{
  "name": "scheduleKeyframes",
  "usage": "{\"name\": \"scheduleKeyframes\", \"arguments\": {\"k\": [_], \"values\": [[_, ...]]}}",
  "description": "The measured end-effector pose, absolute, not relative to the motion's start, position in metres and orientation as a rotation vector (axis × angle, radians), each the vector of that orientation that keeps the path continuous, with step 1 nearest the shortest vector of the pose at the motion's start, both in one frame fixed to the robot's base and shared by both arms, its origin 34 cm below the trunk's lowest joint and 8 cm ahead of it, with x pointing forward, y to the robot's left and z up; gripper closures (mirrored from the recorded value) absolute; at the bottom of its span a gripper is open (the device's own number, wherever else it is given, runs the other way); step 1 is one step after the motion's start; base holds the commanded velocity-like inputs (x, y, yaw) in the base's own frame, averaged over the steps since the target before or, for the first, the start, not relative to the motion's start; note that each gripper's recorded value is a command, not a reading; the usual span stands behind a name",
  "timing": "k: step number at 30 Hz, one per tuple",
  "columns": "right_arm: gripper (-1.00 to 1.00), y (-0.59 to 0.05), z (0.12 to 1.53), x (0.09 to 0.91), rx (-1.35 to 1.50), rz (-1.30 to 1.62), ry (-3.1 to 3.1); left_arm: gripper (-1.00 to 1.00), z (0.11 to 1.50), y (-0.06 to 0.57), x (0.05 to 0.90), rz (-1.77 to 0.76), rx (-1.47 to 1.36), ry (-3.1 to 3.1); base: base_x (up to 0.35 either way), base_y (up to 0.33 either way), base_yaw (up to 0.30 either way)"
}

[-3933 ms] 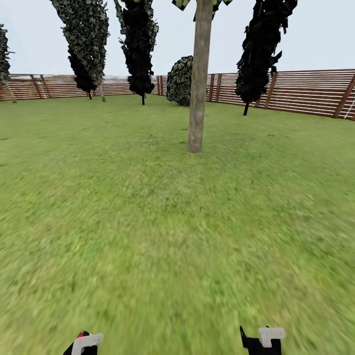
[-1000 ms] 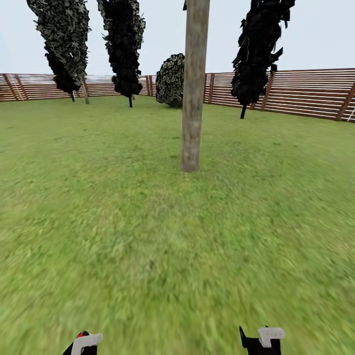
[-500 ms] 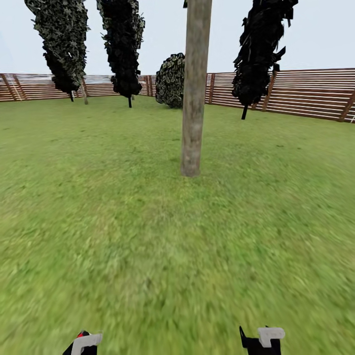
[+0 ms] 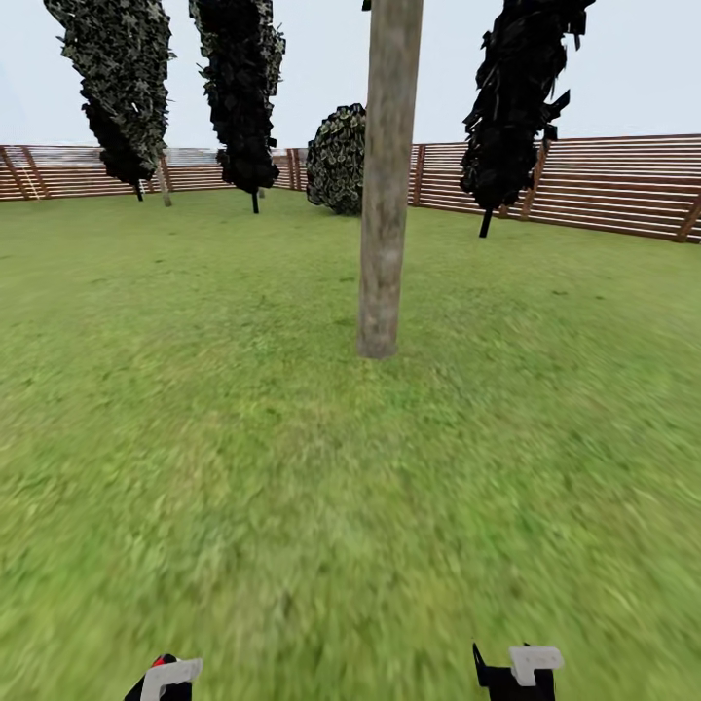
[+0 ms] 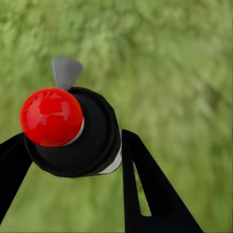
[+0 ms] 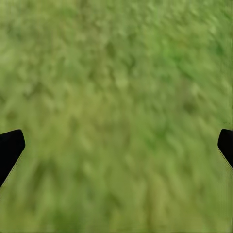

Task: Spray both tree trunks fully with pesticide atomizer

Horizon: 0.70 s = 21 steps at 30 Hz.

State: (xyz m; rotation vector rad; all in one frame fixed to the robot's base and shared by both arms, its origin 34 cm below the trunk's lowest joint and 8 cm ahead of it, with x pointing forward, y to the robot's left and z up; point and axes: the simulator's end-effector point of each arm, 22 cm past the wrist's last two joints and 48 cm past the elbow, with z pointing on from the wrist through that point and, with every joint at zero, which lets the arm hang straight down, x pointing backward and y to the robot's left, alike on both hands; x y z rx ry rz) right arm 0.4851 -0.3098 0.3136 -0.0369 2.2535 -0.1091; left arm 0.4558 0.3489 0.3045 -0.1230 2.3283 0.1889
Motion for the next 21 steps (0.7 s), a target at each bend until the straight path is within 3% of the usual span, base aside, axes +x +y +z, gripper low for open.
{"name": "scheduleKeyframes", "arguments": {"k": [21], "values": [[-1.00, -0.3096, 0.3136, 0.4851, -0.038, -0.109, 2.253, 1.00, 0.3044, 0.3489, 0.4556, 0.189, -0.122, 2.329, 0.339, 0.000, 0.000]]}}
